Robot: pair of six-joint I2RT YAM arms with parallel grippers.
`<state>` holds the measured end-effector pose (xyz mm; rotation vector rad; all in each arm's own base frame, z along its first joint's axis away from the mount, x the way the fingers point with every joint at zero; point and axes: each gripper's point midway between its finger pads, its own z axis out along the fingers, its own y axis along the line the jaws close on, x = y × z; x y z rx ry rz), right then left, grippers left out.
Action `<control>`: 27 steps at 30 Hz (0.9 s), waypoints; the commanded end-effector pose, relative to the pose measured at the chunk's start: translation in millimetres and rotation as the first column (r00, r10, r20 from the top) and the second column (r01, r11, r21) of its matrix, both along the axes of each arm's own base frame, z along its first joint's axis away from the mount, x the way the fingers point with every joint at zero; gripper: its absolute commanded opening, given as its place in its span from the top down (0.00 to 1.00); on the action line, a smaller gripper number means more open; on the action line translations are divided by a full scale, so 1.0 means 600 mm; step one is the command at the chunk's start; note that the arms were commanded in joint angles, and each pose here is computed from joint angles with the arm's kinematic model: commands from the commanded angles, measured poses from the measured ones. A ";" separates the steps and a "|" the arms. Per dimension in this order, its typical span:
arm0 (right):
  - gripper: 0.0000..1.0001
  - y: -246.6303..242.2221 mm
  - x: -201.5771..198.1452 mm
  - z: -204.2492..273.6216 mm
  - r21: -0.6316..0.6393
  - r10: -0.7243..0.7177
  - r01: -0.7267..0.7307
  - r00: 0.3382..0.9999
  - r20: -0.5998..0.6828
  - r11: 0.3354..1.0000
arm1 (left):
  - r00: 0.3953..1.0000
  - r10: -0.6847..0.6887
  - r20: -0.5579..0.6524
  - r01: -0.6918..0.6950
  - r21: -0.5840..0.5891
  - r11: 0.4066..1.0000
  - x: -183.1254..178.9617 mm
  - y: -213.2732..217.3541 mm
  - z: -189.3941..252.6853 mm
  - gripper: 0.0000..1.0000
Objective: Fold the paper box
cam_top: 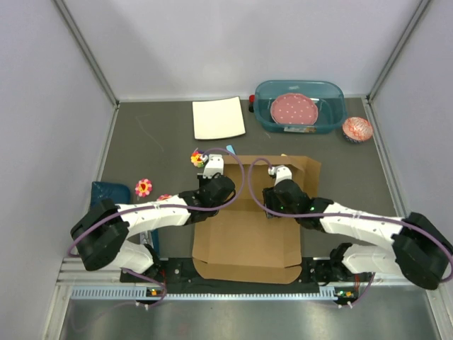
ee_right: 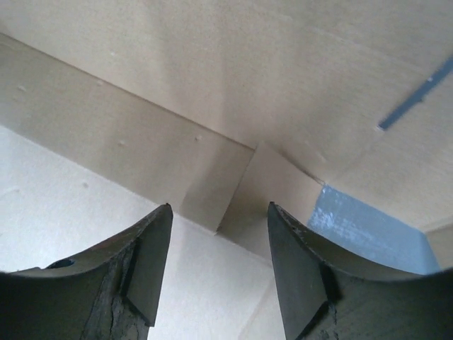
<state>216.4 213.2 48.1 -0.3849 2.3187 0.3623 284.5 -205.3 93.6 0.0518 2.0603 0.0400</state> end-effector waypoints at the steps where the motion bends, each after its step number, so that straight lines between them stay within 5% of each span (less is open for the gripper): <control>1: 0.42 -0.002 0.007 0.092 0.051 -0.014 0.010 0.996 0.086 0.999 | 0.996 -0.022 -0.085 0.031 0.102 0.994 -0.022 0.019 -0.036 1.00; 9: 0.40 -0.072 0.026 0.296 0.145 -0.148 0.102 0.925 0.351 0.984 | 0.996 -0.019 -0.086 0.028 0.101 0.995 -0.025 0.021 -0.037 1.00; 27: 0.43 -0.151 0.115 0.254 -0.117 -0.294 0.378 0.850 0.437 0.918 | 0.997 -0.029 -0.069 0.035 0.093 0.995 -0.024 0.023 -0.021 1.00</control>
